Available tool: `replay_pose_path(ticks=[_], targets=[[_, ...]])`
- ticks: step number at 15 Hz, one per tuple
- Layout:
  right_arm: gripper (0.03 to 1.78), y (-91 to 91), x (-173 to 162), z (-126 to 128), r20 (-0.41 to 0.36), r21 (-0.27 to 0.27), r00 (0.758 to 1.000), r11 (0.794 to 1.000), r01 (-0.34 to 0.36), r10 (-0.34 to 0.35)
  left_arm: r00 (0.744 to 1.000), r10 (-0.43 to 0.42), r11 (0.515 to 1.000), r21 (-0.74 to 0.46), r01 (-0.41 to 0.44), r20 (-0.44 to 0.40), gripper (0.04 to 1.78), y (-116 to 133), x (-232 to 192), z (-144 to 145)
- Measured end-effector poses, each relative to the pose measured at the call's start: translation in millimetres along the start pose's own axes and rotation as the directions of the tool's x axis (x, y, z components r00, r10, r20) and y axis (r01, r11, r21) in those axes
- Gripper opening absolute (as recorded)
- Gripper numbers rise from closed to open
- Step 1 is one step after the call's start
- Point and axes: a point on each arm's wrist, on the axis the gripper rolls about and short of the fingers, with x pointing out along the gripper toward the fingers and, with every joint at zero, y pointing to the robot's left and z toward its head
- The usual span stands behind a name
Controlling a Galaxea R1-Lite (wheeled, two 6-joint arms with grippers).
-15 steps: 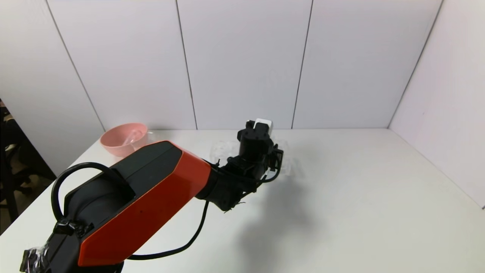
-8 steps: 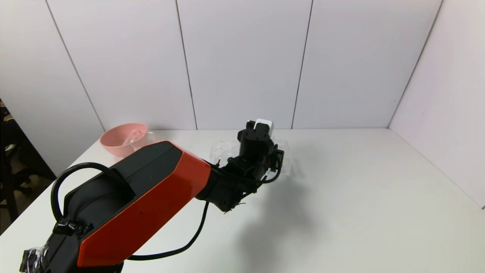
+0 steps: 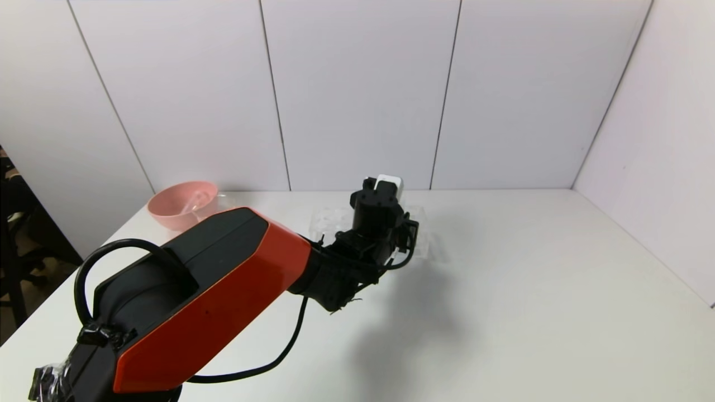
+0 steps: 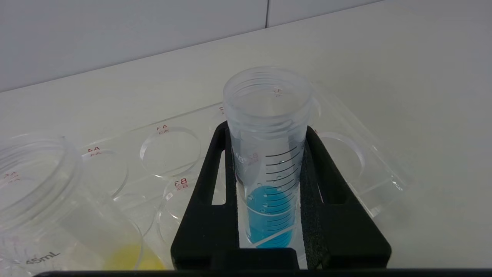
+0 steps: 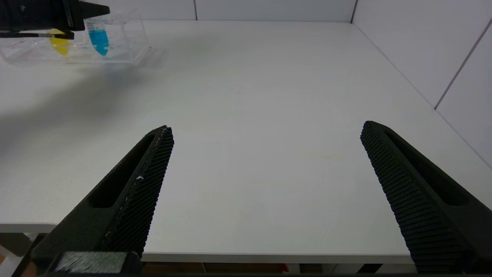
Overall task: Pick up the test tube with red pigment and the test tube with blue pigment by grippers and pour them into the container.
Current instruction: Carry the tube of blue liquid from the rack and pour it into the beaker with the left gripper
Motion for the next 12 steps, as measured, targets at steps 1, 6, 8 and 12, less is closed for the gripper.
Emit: replay_pose_path(ticks=[1,6,8,12], targets=[[1.77,0.0,0,0,0.000,0.000,1.000,1.000,0.000,0.000,1.000,0.000,1.000,0.000,0.000,0.001,0.46,0,0,1],[1.77,0.0,0,0,0.000,0.000,1.000,1.000,0.000,0.000,0.999,-0.002,1.000,-0.009,0.003,0.046,0.46,1,0,19],[1.77,0.0,0,0,0.000,0.000,1.000,1.000,0.000,0.000,0.998,-0.004,1.000,-0.010,0.005,0.057,0.46,1,-2,25],[1.77,0.0,0,0,0.000,0.000,1.000,1.000,0.000,0.000,0.997,-0.006,1.000,-0.013,0.007,0.083,0.46,0,-6,40]])
